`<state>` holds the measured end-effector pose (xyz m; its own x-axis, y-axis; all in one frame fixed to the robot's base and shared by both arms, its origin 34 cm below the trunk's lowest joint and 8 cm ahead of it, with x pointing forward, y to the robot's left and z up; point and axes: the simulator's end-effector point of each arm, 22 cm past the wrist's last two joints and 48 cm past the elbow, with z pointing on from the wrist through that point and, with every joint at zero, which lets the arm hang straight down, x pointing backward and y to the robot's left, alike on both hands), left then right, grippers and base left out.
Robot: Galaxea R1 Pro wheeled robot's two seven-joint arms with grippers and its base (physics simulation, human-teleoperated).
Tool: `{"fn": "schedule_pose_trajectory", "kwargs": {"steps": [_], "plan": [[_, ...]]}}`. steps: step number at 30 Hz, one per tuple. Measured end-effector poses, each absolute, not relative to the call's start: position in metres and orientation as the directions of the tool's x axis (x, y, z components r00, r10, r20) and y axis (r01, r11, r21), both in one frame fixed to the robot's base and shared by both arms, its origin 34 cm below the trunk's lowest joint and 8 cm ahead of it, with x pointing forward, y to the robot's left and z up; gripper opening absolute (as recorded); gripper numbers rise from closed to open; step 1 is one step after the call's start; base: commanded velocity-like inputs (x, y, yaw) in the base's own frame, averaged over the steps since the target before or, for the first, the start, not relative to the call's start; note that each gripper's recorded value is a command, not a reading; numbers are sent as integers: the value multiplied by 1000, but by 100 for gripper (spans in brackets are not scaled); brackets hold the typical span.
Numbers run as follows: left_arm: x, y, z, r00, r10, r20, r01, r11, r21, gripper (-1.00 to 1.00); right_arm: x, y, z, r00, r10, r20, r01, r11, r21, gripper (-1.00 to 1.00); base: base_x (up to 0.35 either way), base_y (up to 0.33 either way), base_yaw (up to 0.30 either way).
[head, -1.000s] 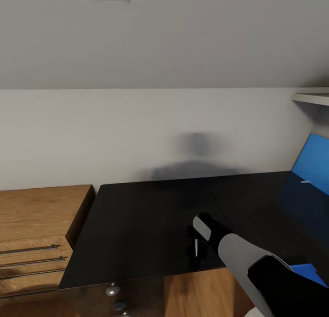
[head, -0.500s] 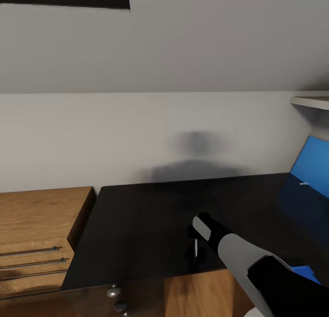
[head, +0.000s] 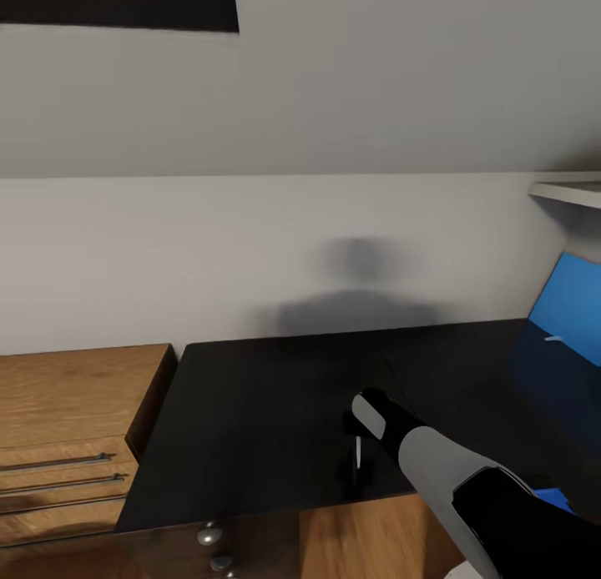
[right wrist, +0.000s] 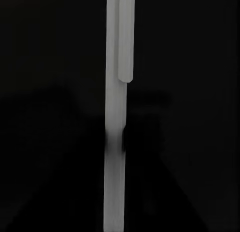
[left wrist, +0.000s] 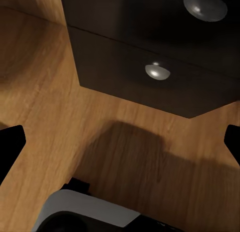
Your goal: In the bedroom, organize the workspace by keeping the computer under the desk, ensuring the monitor is on the desk, placing the keyboard on the desk next to the monitor, placing the mouse on the desk next to the keyboard, moving the folder from the swivel chair onto the desk next to the mouse, stacking the notebook on top of the folder with the pen on top of the notebook, and positioning the swivel chair next to the desk.
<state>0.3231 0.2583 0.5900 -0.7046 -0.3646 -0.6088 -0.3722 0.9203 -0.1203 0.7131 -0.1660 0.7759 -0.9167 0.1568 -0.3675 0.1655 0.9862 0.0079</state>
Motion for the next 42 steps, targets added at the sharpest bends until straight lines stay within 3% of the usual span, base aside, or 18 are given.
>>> {"fn": "schedule_pose_trajectory", "kwargs": {"steps": [15, 34, 42], "plan": [[321, 259, 608, -704, -364, -610, -374, 920, -118, 100, 691, -182, 790, -954, 166, -250, 166, 986, 22, -100, 0, 0, 0], [317, 258, 629, -705, -362, -610, -370, 921, -120, 100, 712, -242, 836, -930, 184, -317, 196, 980, -6, -100, -2, 0, -107], [314, 258, 637, -706, -363, -608, -370, 921, -120, 100, 713, -251, 845, -925, 188, -330, 204, 979, -15, -100, -192, 0, -56]]}}
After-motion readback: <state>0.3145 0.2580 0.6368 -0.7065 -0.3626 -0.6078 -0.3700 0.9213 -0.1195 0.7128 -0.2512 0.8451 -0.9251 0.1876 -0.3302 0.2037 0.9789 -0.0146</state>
